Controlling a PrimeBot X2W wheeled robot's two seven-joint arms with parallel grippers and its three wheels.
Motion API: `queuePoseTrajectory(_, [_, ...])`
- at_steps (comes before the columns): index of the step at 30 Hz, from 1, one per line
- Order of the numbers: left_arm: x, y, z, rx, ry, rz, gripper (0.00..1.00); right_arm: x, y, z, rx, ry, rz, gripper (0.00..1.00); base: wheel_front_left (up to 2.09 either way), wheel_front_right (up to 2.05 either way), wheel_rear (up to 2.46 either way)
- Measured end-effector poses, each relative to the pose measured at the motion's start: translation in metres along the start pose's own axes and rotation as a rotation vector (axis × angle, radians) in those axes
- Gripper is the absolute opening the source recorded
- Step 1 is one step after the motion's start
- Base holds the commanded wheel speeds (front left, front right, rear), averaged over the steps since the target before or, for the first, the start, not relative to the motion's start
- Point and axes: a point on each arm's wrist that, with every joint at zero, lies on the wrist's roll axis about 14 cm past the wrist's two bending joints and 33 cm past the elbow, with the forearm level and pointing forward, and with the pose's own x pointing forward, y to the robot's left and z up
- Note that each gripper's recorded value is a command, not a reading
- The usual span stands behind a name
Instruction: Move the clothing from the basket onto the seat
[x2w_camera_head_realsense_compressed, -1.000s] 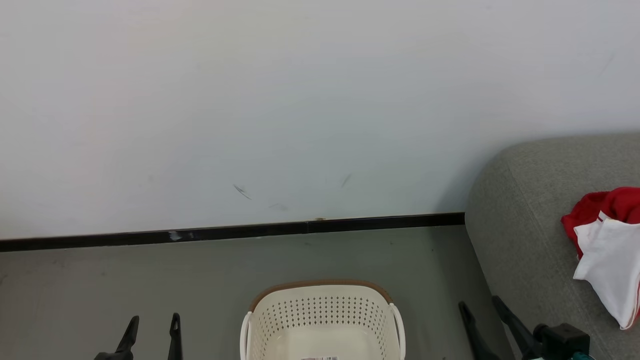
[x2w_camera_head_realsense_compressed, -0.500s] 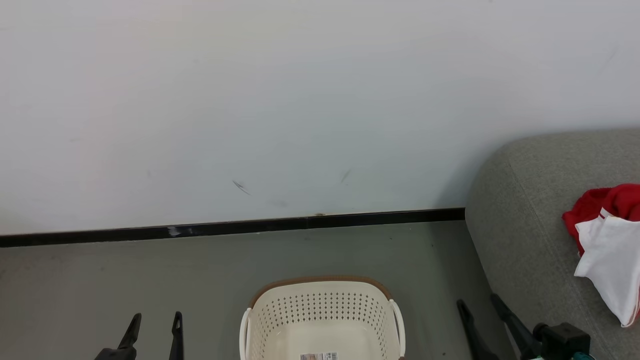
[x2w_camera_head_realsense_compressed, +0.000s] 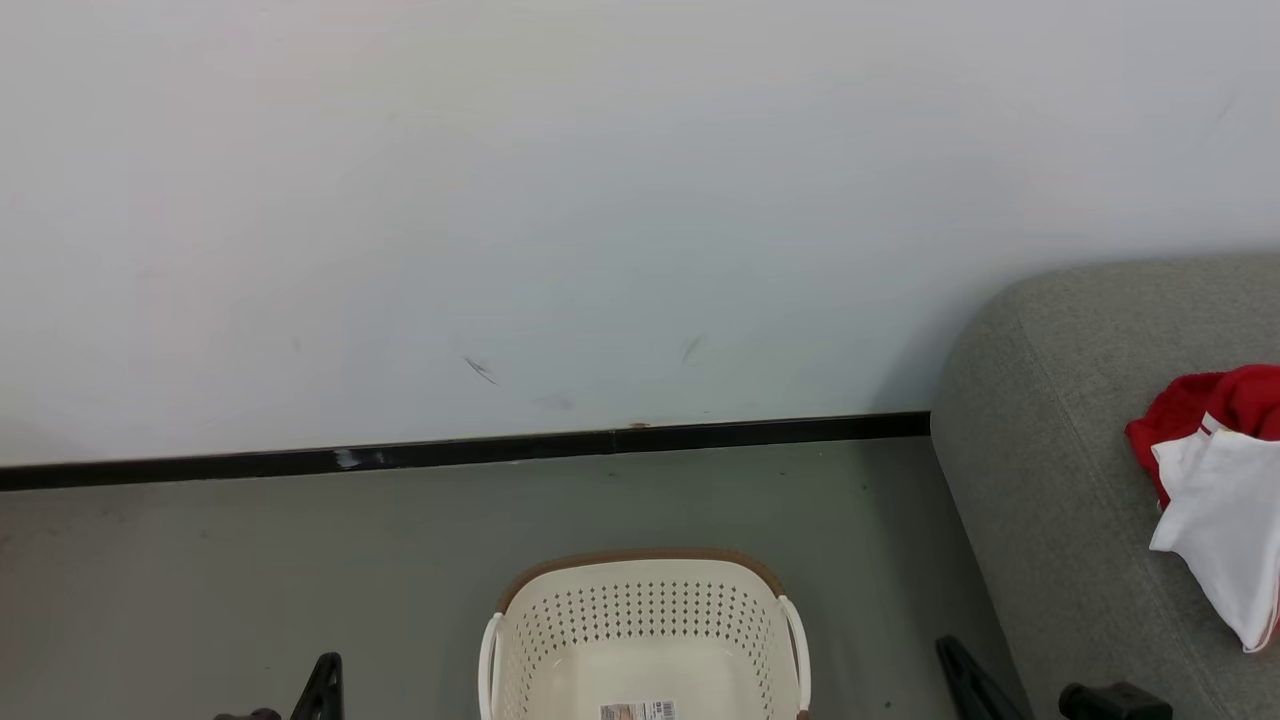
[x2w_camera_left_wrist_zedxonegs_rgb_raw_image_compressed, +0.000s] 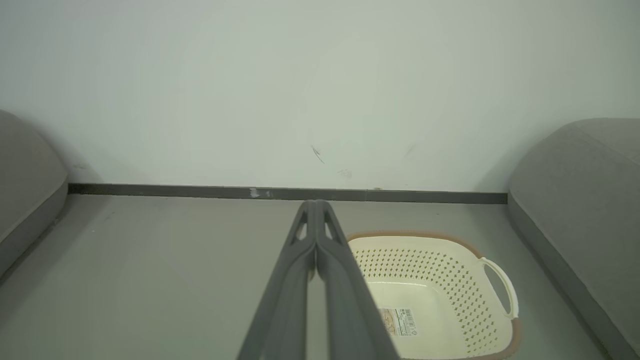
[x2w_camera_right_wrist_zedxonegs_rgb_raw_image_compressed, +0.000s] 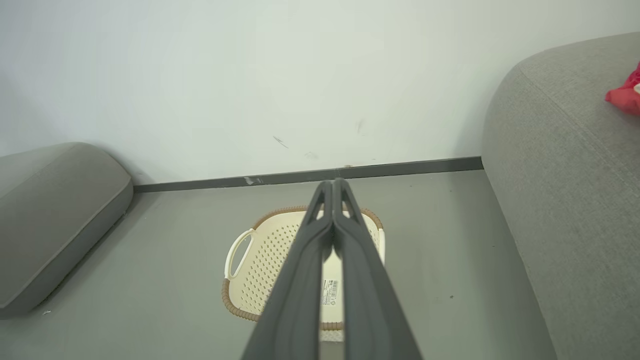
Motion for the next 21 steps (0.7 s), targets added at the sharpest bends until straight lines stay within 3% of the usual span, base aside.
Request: queuePoseTrajectory(21, [0.009,0.007,-0.012,-0.309,0.102,0.026,0.0,0.001,-0.02,-0.001,0.331,-0.008,-0.103,0.0,0.0,0.0,0.0])
